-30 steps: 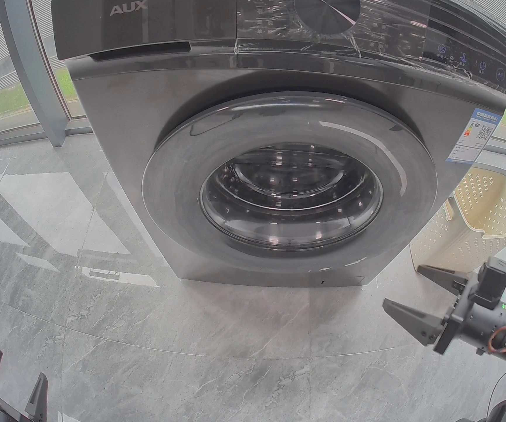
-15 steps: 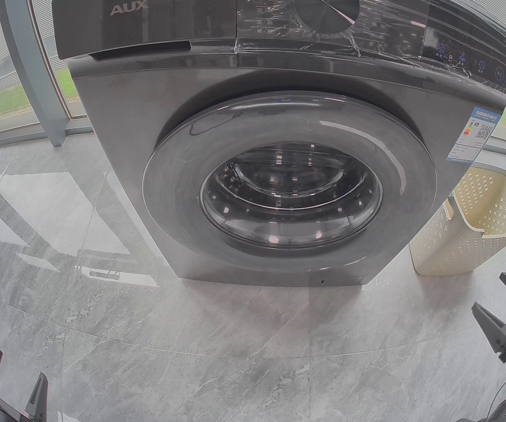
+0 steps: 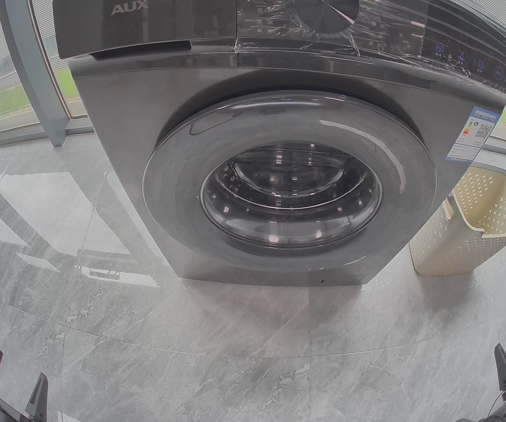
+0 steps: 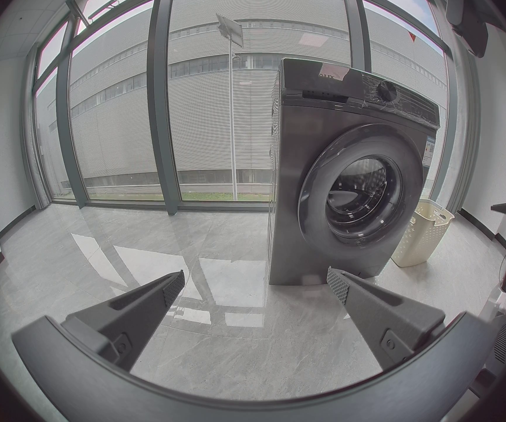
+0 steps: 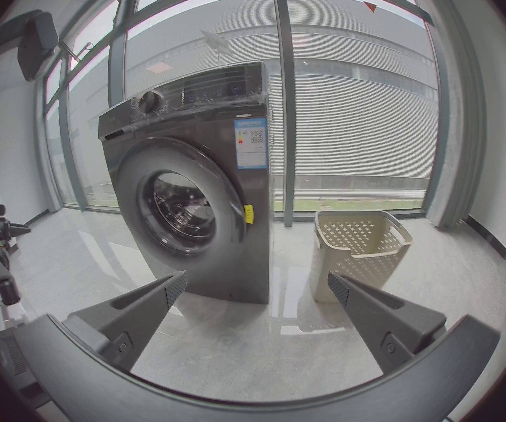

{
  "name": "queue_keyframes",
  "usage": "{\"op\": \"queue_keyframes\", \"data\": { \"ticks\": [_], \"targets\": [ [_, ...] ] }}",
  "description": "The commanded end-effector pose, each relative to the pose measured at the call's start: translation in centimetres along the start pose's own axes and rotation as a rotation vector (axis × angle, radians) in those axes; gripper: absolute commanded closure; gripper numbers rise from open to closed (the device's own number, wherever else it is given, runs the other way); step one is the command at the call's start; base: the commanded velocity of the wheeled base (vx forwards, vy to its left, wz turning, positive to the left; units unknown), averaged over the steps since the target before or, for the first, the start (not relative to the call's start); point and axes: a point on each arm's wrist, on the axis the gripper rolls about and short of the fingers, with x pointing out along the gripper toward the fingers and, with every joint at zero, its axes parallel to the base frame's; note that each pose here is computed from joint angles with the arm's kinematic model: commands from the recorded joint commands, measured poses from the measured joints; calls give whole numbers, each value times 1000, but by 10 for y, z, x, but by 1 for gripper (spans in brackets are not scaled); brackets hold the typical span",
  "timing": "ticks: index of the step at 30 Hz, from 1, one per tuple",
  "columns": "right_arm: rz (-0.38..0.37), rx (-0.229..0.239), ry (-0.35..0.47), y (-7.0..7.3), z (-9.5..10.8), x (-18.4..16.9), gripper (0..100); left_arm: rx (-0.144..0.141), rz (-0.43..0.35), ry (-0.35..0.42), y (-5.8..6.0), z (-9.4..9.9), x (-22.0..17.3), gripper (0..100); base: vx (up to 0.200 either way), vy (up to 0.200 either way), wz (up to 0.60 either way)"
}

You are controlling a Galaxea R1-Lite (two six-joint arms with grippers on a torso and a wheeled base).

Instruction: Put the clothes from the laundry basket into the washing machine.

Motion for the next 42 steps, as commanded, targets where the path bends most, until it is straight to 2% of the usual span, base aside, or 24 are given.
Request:
{"op": "queue_keyframes", "data": {
  "ticks": [1,8,9,10,13,18,22,28,31,42],
  "targets": [
    [-96,10,2,0,-16,-8,0,-2,0,1,0,-4,0,0,0,0,0],
    [-79,13,18,0,-18,-8,0,-8,0,1,0,-4,0,0,0,0,0],
    [-45,-26,27,1,-19,-8,0,-6,0,1,0,-4,0,0,0,0,0],
    [-43,-31,24,1,-18,-8,0,-6,0,1,0,-4,0,0,0,0,0],
    [-48,-3,23,1,-18,-8,0,-3,1,1,0,-4,0,0,0,0,0],
    [-42,-12,27,1,-19,-8,0,-11,1,1,0,-4,0,0,0,0,0],
    [-34,-17,27,1,-19,-8,0,-5,1,1,0,-4,0,0,0,0,0],
    [-41,-9,28,1,-19,-8,0,-18,3,0,0,-4,0,0,0,0,0],
    [-41,-17,27,1,-19,-8,0,-8,3,0,0,-4,0,0,0,0,0],
    [-41,-17,28,1,-19,-8,0,-8,1,0,0,-4,0,0,0,0,0]
  ]
}}
